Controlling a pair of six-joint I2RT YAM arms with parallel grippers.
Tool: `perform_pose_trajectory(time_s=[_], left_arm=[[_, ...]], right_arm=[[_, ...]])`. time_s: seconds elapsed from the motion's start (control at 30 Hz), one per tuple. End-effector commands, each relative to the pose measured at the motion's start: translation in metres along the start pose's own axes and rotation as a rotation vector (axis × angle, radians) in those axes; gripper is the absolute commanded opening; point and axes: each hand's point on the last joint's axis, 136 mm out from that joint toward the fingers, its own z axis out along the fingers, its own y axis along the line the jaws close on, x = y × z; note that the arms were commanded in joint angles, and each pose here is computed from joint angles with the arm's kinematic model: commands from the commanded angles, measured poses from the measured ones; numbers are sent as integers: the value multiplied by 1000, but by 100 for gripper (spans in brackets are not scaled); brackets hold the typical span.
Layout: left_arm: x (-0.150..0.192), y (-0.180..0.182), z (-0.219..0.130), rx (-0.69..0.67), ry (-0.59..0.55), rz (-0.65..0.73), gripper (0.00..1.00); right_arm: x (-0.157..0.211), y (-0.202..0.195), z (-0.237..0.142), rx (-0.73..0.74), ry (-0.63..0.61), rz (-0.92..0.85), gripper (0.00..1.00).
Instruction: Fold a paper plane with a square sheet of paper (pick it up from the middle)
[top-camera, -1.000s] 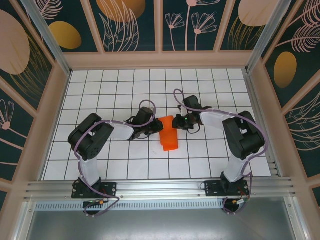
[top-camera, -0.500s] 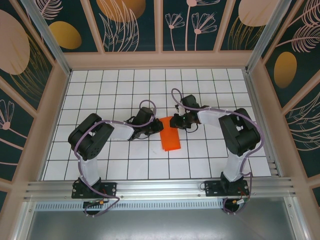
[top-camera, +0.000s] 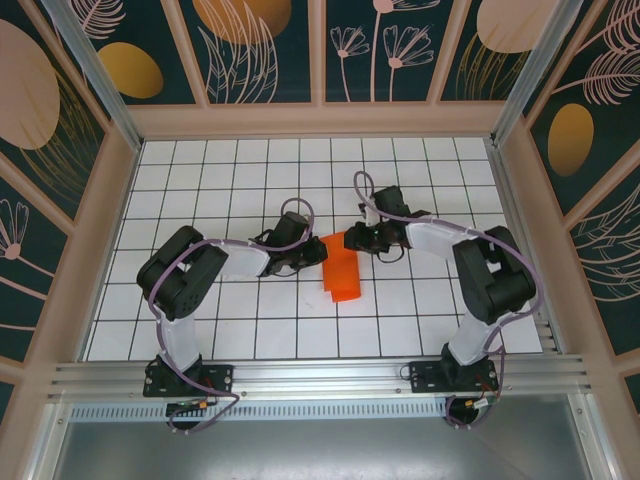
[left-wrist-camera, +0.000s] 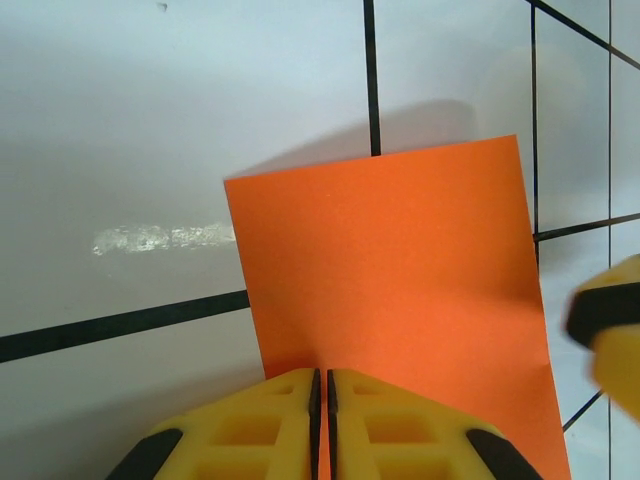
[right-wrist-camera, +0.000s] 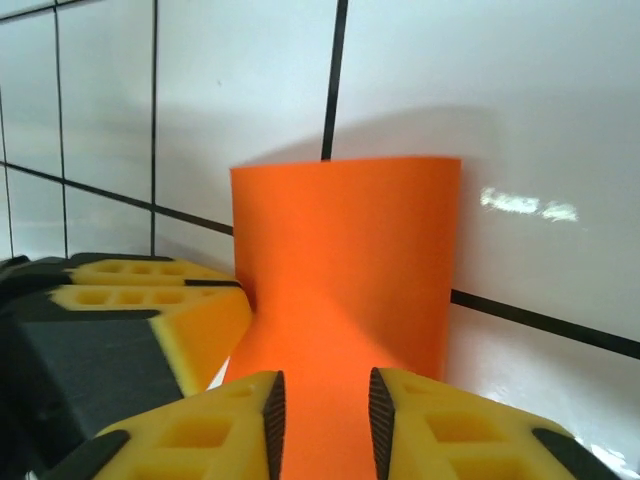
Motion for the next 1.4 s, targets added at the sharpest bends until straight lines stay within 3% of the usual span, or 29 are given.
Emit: perform_pose_trajectory(time_s=[0.0,0.23,0.37,0.6,0.87,1.1,1.37], left_arm=[[35,56,12,-184,110,-16,13],[30,47,13,-162,105,-8,14],[28,44,13,-157,102,-9,14],[19,31,11,-124,81,-1,14],[-11,-12,-5,-12,-6,25,19],[-25,-24,-19,3,-75,31,23],[-24,-25,-20,18,-78,25,25]], right_arm=[[-5,-9,-17,102,-57,-17,40],[16,-20,-3,165,3,-46,52],[25,-20,12,152,58,-49,53],[34,-22,23,120,95,-36,41],[41,-36,26,140,105,-4,29],[43,-45,28,160,107,16,24],[43,-54,28,167,90,44,21]])
